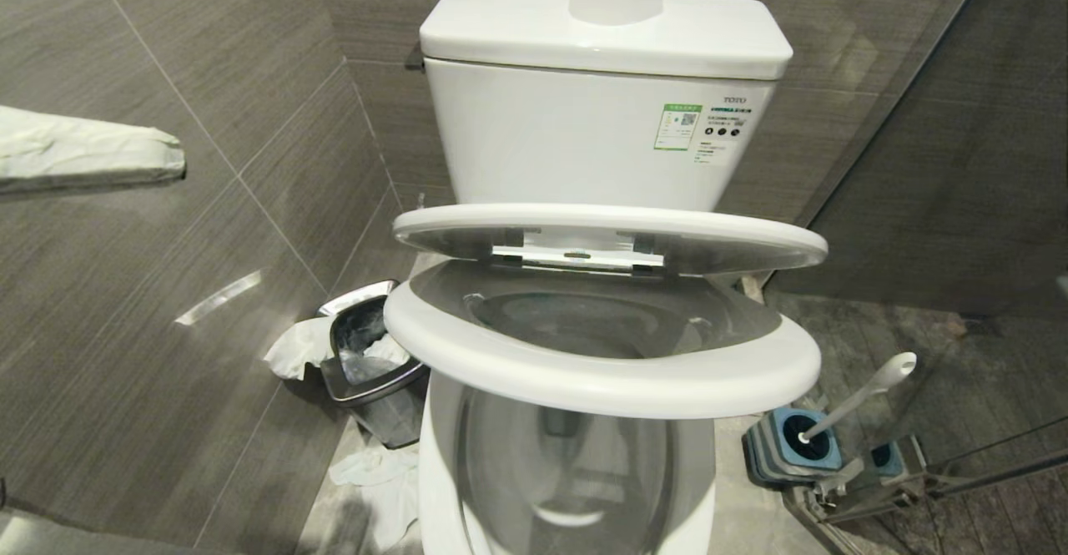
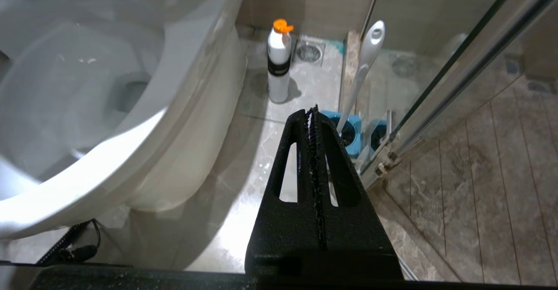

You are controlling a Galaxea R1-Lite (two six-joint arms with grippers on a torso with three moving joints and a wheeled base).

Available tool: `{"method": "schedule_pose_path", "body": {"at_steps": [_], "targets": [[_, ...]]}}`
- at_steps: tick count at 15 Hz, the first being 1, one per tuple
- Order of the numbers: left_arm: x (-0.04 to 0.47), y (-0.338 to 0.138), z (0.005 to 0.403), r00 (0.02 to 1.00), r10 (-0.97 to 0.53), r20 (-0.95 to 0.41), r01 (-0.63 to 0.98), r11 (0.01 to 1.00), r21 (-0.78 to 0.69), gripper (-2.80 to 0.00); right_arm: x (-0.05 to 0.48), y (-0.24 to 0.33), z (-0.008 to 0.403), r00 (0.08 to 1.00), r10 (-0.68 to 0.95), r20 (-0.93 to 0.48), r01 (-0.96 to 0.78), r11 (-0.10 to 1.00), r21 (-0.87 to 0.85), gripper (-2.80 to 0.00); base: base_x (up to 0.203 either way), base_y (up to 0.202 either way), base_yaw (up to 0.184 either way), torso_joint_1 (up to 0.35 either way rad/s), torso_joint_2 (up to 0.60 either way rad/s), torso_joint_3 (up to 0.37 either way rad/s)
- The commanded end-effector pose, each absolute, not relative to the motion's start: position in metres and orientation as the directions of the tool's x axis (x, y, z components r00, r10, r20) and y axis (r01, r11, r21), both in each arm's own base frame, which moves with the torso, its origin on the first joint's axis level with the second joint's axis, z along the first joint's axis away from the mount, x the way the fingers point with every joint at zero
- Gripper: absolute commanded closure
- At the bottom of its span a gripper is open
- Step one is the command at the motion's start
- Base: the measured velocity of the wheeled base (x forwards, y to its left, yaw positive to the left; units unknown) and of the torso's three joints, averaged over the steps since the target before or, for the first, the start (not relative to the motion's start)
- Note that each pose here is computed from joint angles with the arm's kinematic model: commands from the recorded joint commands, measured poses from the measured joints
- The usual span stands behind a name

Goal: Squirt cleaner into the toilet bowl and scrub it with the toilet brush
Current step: Close the toilet lid

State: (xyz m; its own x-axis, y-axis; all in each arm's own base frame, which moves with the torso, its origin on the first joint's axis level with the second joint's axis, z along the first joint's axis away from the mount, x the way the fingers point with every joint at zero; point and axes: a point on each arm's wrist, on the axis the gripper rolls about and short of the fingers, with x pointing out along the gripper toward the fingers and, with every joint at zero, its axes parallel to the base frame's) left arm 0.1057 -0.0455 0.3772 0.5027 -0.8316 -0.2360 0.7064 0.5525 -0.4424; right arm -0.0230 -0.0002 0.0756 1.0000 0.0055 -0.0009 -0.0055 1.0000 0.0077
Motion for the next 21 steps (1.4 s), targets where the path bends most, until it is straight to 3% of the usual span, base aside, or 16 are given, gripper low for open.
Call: {"method": "schedule_pose_path", "body": {"at_steps": [1,9,13,19,21], "targets": [[0.106,-0.046,0.378,0.498,-0.834,-0.236,0.708,0.549,-0.445,0.00,-0.023,0.000,0.076,1.000,0.006,-0.002,-0.006,1.000,0.008,0.00,0.000,0.000,0.000,0.002,0.00,0.200],[0.120,-0.055,0.373,0.455,-0.849,-0.269,0.718,0.528,-0.453,0.00,-0.023,0.000,0.076,1.000,0.006,-0.002,-0.006,1.000,0.008,0.00,0.000,0.000,0.000,0.003,0.00,0.070],[0.165,-0.081,0.364,0.525,-0.768,-0.367,0.779,0.607,-0.158,0.00,-0.023,0.000,0.076,1.000,0.006,-0.002,-0.006,1.000,0.008,0.00,0.000,0.000,0.000,0.000,0.00,0.000],[0.237,-0.128,0.345,0.625,-0.692,-0.360,0.736,0.677,-0.024,0.00,-0.023,0.000,0.076,1.000,0.006,-0.002,-0.006,1.000,0.008,0.00,0.000,0.000,0.000,0.000,0.00,0.000],[0.246,-0.140,0.334,0.611,-0.688,-0.391,0.743,0.670,-0.018,0.00,-0.023,0.000,0.076,1.000,0.006,-0.002,-0.006,1.000,0.008,0.00,0.000,0.000,0.000,0.000,0.00,0.000]]}}
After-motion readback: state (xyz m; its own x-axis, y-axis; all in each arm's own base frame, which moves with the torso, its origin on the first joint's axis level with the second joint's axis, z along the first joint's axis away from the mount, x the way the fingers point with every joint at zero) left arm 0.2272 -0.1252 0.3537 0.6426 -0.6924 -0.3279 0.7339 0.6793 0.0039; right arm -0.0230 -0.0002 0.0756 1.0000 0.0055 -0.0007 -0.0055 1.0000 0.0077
